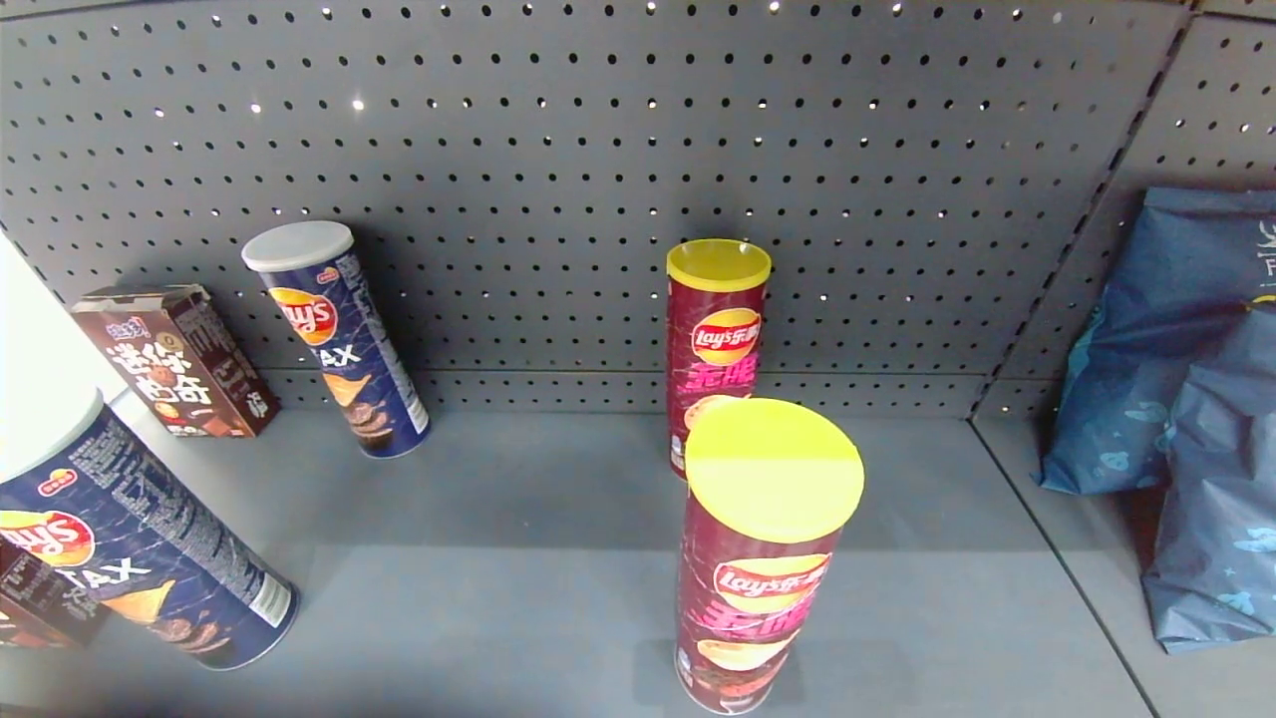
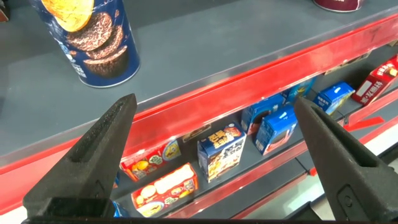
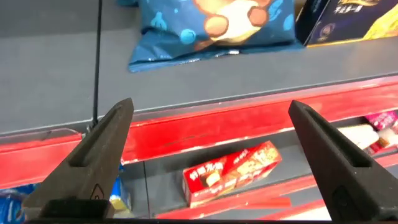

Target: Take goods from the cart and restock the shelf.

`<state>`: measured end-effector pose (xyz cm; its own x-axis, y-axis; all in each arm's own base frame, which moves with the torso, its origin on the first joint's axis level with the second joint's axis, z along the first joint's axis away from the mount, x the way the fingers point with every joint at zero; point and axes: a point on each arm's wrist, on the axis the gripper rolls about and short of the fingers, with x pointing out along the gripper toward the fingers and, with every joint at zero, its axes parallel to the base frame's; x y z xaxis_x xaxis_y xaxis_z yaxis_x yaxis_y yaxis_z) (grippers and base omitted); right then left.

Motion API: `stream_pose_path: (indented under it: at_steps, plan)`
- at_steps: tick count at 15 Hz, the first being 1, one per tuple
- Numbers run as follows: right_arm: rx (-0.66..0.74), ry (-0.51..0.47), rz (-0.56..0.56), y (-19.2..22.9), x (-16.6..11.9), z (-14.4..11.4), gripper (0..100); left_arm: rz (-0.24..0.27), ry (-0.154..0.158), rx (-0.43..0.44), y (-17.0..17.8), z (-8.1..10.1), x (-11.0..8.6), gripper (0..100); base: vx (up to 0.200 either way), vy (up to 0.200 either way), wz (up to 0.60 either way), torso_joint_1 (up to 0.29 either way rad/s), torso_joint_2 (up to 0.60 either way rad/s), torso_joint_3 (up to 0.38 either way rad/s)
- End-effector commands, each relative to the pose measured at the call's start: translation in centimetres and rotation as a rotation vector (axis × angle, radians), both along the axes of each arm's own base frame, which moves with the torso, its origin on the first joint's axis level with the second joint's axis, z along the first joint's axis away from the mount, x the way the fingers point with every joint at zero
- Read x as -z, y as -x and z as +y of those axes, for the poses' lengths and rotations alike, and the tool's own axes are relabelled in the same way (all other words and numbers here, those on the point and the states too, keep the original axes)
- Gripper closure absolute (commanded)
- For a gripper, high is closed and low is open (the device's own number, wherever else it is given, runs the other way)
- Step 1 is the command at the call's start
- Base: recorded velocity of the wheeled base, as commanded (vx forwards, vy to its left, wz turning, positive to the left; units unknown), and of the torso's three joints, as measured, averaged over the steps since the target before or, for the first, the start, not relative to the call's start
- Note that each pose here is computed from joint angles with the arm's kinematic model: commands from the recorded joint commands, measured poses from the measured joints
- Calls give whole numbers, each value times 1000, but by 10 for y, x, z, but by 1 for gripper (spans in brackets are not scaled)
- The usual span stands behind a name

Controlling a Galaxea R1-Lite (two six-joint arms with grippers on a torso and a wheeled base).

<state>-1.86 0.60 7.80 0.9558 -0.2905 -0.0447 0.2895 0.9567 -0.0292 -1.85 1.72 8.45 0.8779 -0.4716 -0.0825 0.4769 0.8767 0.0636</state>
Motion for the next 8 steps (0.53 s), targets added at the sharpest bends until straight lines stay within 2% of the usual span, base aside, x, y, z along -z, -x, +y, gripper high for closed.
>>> stream_pose_path:
  at_steps: [1, 7, 8]
  plan:
    - [12, 12, -40, 3, 3, 1, 0, 0, 4, 3, 0, 0, 0, 0, 0, 0, 0, 0, 0, 0]
    - [20, -8, -46, 3, 3, 1, 0, 0, 10, 4, 0, 0, 0, 0, 0, 0, 0, 0, 0, 0]
    - [18, -7, -44, 3, 3, 1, 0, 5, 23, 6, 0, 0, 0, 0, 0, 0, 0, 0, 0, 0]
